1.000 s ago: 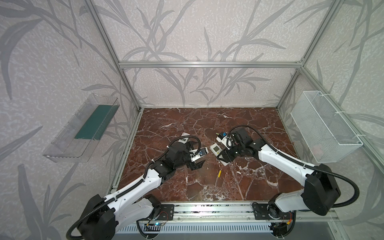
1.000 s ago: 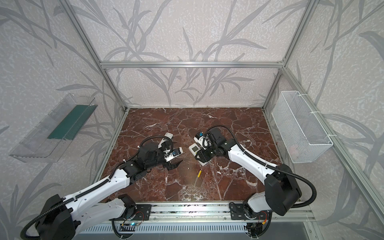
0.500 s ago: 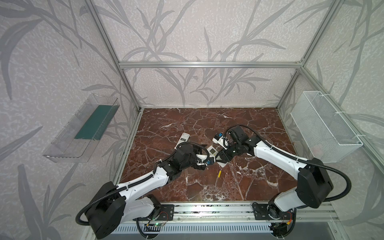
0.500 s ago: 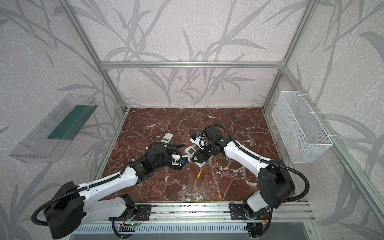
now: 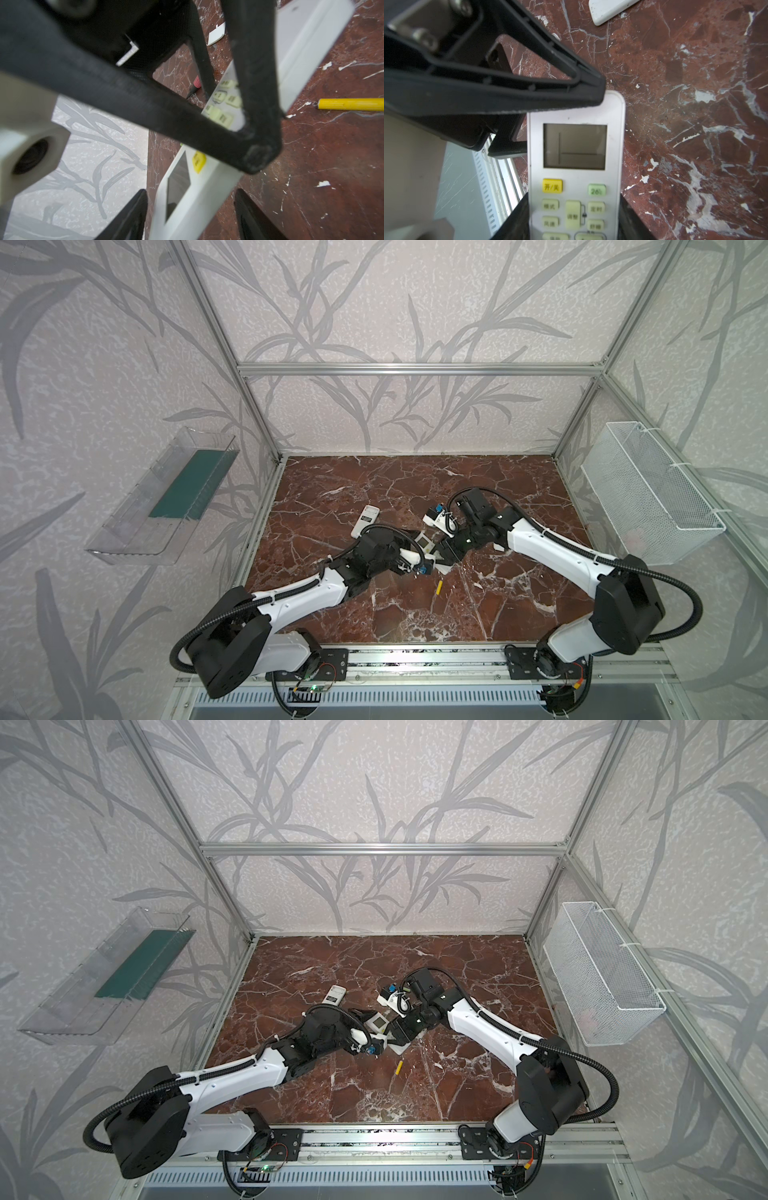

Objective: Unload the batteries from the remote control

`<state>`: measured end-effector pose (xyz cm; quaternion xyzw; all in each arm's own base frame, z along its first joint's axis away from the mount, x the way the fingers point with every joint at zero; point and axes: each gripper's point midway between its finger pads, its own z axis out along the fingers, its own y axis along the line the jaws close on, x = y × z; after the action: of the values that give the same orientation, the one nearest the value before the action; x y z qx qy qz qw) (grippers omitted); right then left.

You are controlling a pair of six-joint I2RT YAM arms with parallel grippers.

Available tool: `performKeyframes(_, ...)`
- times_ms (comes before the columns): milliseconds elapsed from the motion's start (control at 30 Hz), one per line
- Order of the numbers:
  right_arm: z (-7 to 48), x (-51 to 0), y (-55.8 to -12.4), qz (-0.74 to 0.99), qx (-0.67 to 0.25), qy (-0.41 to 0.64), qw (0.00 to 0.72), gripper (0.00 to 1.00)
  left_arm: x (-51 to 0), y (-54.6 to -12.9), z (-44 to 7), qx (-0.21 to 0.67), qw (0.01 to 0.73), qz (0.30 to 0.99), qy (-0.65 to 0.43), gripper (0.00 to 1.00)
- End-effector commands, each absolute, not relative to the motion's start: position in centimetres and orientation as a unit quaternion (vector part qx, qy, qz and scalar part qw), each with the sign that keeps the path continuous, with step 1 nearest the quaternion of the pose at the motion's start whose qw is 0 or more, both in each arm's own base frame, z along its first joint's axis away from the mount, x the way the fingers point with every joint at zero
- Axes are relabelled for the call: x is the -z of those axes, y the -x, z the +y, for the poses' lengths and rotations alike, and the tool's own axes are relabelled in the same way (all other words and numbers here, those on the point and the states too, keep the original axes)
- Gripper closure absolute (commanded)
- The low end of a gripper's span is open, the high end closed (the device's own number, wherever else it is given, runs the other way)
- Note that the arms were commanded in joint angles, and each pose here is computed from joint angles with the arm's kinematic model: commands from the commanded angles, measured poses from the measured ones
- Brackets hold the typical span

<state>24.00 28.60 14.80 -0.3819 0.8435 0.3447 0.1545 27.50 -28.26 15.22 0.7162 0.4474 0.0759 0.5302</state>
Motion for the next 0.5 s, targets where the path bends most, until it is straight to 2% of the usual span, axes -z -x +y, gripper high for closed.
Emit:
performKeyframes(0,28.98,-16.02,-23.75,0.833,-0.358,0.393,0.152,0.74,-17.39,-28.3,-29.3,-0.1,0.553,0.414,-0.716,0.39)
performKeyframes(167,28.96,-16.21,-23.77,0.833,-0.355,0.397,0.151,0.74,-17.28,-28.29,-29.58,-0.099,0.546,0.408,-0.725,0.6)
performKeyframes(333,29.01,-16.4,-23.86,0.832,-0.353,0.402,0.148,0.75,-17.02,-28.09,-29.66,-0.099,0.537,0.403,-0.734,0.66)
performKeyframes(467,28.97,-16.35,-23.94,0.833,-0.348,0.404,0.145,0.75,-16.89,-28.09,-29.52,-0.101,0.531,0.403,-0.738,0.79)
